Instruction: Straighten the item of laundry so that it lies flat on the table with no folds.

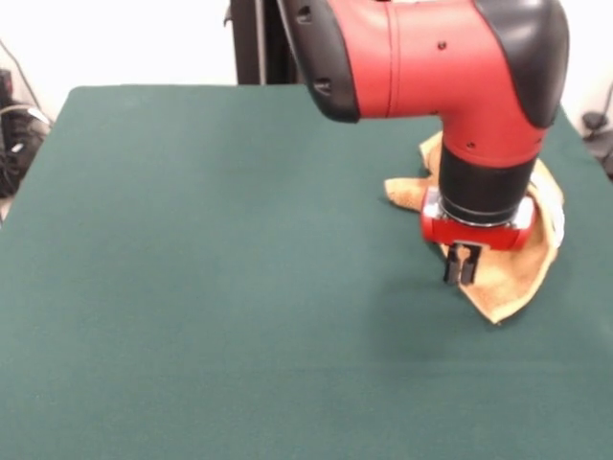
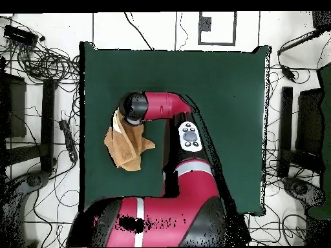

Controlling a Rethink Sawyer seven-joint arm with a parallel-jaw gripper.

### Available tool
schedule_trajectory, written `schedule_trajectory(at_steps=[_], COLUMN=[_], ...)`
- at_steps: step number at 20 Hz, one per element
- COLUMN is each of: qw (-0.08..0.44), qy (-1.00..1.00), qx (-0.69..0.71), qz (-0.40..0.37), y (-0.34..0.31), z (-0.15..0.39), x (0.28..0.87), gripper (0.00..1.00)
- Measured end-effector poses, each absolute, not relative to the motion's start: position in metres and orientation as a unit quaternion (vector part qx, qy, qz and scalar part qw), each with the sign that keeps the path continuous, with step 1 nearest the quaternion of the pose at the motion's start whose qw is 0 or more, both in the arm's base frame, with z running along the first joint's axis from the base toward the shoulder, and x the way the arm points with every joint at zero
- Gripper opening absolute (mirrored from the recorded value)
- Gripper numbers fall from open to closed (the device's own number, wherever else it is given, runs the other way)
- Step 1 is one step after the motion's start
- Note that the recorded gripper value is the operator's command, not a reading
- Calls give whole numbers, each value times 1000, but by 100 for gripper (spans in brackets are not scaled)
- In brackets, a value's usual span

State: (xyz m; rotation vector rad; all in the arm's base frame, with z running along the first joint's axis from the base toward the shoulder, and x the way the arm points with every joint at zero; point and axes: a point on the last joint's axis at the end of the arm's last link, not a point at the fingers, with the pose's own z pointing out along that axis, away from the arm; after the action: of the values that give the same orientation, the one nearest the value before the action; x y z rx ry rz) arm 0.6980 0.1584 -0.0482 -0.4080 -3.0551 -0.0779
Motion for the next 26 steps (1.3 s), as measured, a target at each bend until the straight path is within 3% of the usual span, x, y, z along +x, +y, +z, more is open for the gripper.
schedule_trajectory(at_steps=[17,26], qw=[50,52], qy=[-987,-983], qx=[-149,-168], qz=[12,47], y=[60,-19], z=[-37,4], x=[701,708], gripper=[0,0])
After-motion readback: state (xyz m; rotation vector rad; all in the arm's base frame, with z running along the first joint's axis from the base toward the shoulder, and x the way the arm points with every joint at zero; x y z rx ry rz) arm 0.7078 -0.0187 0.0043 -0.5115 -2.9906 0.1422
